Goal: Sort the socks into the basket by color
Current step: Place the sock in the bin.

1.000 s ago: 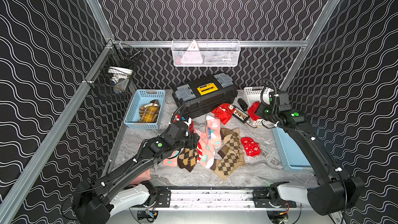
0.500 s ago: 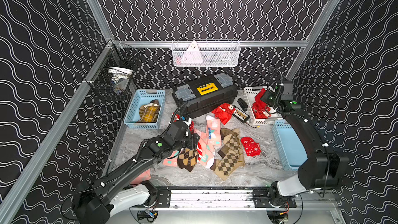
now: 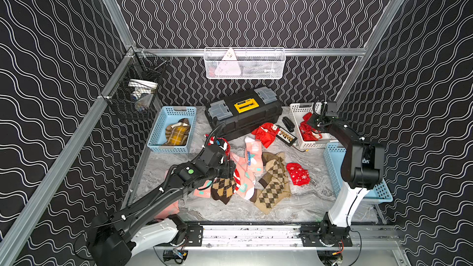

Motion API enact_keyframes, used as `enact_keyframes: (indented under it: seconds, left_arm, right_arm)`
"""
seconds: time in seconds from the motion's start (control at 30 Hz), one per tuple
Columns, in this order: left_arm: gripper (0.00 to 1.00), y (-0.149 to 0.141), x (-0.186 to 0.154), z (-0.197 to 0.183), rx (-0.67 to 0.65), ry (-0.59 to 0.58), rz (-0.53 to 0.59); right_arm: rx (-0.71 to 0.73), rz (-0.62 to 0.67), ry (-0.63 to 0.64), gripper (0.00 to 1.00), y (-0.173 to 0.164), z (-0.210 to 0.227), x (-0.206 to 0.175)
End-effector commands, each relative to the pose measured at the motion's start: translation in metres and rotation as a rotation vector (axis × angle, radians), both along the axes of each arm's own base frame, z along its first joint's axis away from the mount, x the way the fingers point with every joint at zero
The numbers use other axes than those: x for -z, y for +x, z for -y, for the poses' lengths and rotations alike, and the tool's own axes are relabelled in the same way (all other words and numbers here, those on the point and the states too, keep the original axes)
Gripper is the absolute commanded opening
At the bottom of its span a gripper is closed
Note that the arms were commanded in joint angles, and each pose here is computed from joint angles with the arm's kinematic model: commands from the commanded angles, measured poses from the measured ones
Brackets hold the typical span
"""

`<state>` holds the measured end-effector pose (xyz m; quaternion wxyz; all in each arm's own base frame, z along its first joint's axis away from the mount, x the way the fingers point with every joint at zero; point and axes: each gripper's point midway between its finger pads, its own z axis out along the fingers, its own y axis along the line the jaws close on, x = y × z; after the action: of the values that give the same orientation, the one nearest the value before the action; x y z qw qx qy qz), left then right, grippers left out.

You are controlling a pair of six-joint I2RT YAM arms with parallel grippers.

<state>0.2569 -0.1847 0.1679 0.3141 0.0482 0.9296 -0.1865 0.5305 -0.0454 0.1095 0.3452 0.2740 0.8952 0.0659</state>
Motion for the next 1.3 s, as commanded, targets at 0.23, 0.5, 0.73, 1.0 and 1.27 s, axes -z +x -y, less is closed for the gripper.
enact_keyframes:
  seconds: [0.23,0.5,0.73,1.0,1.27]
  left_arm:
    - [0.73,-0.002,0.021,-0.007,-0.042,0.056,-0.075]
    - [0.73,-0.008,0.041,-0.005,-0.048,0.063,-0.111]
    - [0.74,-0.015,0.061,0.007,-0.025,0.102,-0.145]
    - [0.75,-0.014,0.08,0.015,-0.022,0.19,-0.151]
    - [0.72,-0.005,0.092,0.019,-0.037,0.263,-0.156]
  right_arm:
    - [0.001,-0.08,0.121,0.0,-0.011,-0.012,0.02]
    - [0.004,-0.031,0.127,0.6,-0.014,-0.014,-0.017]
    - [-0.009,-0.014,0.154,0.98,-0.03,-0.029,-0.036]
    - [-0.088,0.018,0.153,1.0,-0.065,-0.071,-0.059]
    - [-0.196,0.038,0.136,1.0,-0.096,-0.117,-0.078]
